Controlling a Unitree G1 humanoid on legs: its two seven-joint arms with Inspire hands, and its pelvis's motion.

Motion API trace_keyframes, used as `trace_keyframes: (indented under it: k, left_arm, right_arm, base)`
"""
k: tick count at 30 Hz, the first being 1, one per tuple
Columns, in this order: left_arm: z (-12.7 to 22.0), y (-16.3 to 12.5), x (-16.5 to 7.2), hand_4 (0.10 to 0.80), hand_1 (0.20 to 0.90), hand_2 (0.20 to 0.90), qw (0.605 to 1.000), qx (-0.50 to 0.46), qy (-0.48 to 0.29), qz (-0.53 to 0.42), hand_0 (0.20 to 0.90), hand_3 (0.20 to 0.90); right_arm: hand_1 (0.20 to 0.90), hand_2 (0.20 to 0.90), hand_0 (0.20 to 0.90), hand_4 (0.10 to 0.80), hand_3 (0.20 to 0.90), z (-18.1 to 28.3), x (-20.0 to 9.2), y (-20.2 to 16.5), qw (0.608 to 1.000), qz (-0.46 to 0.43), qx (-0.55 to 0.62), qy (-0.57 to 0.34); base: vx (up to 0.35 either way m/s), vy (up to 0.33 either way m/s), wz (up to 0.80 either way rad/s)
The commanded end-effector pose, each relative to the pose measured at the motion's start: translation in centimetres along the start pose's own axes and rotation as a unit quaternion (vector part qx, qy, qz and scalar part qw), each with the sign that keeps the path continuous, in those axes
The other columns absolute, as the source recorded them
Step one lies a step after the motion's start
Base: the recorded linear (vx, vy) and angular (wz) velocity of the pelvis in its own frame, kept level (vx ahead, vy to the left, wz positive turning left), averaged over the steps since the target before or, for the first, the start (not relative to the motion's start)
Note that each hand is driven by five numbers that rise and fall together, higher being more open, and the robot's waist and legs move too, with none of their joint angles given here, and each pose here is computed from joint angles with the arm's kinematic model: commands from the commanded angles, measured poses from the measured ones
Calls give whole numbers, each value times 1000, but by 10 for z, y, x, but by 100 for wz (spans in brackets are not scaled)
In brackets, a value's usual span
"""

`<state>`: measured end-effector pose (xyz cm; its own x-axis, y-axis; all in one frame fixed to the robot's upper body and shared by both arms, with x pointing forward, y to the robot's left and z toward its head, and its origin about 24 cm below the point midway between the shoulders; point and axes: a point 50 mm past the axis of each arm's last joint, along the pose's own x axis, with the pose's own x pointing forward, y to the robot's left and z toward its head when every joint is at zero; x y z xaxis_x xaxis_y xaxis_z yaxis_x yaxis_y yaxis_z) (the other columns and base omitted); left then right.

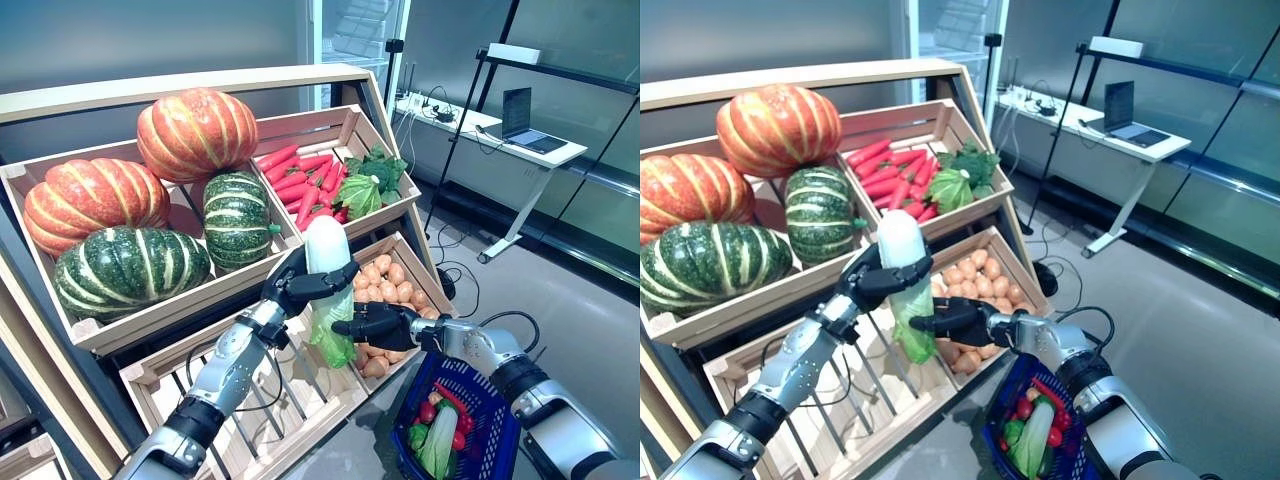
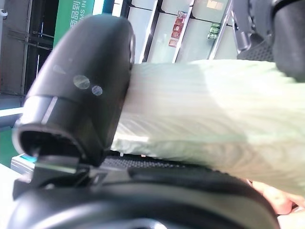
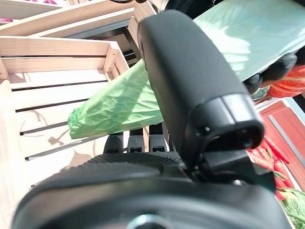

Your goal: Put vegetables into the basket

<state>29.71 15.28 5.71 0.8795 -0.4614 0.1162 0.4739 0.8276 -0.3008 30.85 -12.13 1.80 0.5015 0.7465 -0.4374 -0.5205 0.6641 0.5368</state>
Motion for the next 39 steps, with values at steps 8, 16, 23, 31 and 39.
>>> trace_keyframes:
  k: [8, 16, 23, 31, 39]
  left_arm:
    - [31, -56, 41, 800, 900, 900, 985, -36, -89, -143, 900, 900]
    - [26, -19, 21, 800, 900, 900, 995, -1, -57, -80, 900, 900]
    - [26, 13, 2, 800, 900, 900, 999, 17, -47, -21, 900, 900]
    - [33, 34, -10, 800, 900, 900, 998, 46, -43, 22, 900, 900]
    - [42, 50, -17, 800, 900, 900, 996, 51, -54, 58, 900, 900]
  right_arm:
    - [300, 300, 300, 400, 300, 96, 7, 43, 978, 55, -63, -192]
    - [300, 300, 300, 400, 300, 90, -26, 12, 965, -36, -80, -246]
    - [300, 300, 300, 400, 300, 63, -52, -19, 954, -109, -41, -276]
    - [300, 300, 300, 400, 300, 40, -83, -51, 937, -213, -31, -276]
    - [300, 300, 300, 400, 300, 23, -107, -75, 915, -298, -30, -271]
  base:
    - [0, 0, 0]
    - [-1, -1, -1]
    - [-7, -6, -7]
    - [-3, -7, -5]
    - [0, -3, -4]
